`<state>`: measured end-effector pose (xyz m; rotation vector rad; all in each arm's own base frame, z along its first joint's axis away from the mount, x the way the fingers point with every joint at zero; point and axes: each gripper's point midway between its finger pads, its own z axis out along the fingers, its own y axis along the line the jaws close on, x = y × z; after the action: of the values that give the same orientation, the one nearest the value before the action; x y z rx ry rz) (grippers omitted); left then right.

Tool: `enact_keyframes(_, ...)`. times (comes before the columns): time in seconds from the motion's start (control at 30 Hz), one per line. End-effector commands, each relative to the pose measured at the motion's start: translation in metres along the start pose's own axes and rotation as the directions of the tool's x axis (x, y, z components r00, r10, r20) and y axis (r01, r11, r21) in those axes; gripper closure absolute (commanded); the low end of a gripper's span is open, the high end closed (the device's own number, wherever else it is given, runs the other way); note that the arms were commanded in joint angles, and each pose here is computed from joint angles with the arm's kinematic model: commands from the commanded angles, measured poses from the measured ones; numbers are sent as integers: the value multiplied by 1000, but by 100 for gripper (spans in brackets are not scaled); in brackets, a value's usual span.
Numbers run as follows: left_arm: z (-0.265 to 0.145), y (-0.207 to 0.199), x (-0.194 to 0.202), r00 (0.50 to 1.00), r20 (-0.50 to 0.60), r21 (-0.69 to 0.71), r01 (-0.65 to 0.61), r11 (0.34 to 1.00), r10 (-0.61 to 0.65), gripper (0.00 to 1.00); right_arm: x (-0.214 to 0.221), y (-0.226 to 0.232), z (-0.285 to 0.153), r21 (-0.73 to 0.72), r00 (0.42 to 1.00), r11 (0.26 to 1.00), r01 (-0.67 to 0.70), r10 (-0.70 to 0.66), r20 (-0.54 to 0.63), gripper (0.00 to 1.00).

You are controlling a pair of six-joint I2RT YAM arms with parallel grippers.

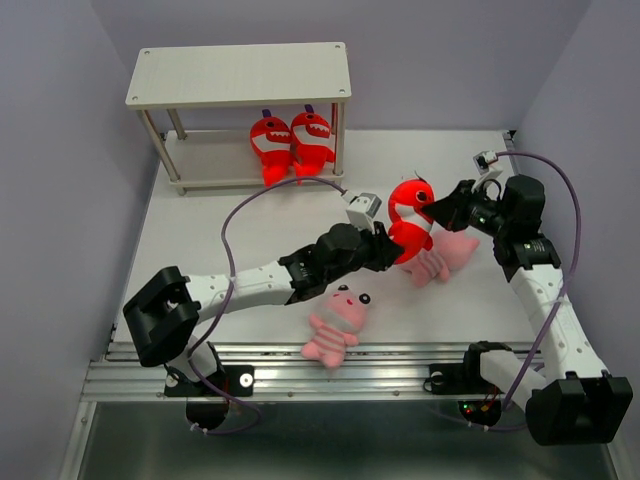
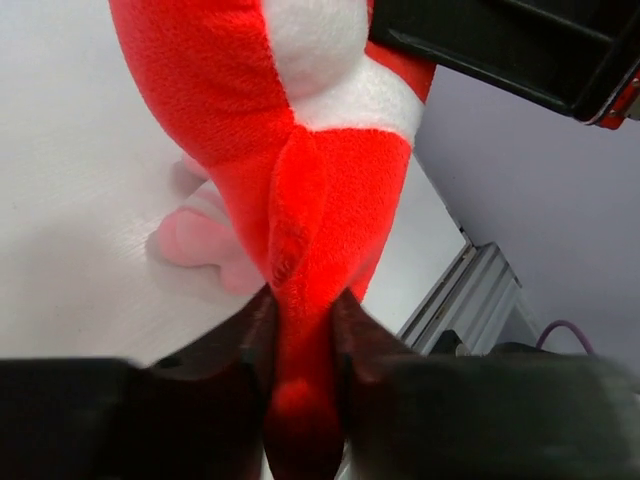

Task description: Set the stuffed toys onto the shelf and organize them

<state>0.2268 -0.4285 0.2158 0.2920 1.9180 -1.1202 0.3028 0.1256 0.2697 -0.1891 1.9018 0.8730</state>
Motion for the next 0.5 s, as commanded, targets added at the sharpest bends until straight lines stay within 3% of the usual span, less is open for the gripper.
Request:
enact_keyframes(0.0,-6,-17,-42,993,120,8,4,1000,-5,85,-8,14,-5,-43,999,999,23,-21,36,99)
enact_keyframes(0.03,-8,-16,-42,992,123,6,0,1000,-1,100,-8,12,-5,-36,999,999,24,-23,36,99)
enact_keyframes(0.1,-13,-15,-44,991,130,4,-19,1000,18,100,-7,10,-5,-26,999,999,28,-27,35,98)
enact_keyframes(0.13,-14,-13,-43,991,127,1,-28,1000,28,100,-8,9,-5,-21,999,999,36,-35,40,89)
enact_keyframes(0.2,-22,-10,-42,990,129,-1,-66,998,65,100,-8,8,-5,-19,997,998,58,-57,43,81)
enact_keyframes(0.3,-36,1,-42,986,125,-4,-106,994,106,100,-10,13,-9,-40,992,992,122,-119,51,49)
enact_keyframes(0.33,-39,9,-45,986,126,-11,-108,994,109,100,-12,13,-9,-38,990,990,133,-130,55,18)
enact_keyframes(0.37,-44,22,-38,988,106,-36,-110,993,114,100,-13,12,-10,-31,987,988,149,-147,59,1)
enact_keyframes(0.47,-64,45,-42,987,101,-73,-121,990,128,100,-20,9,-12,6,978,981,194,-194,79,0)
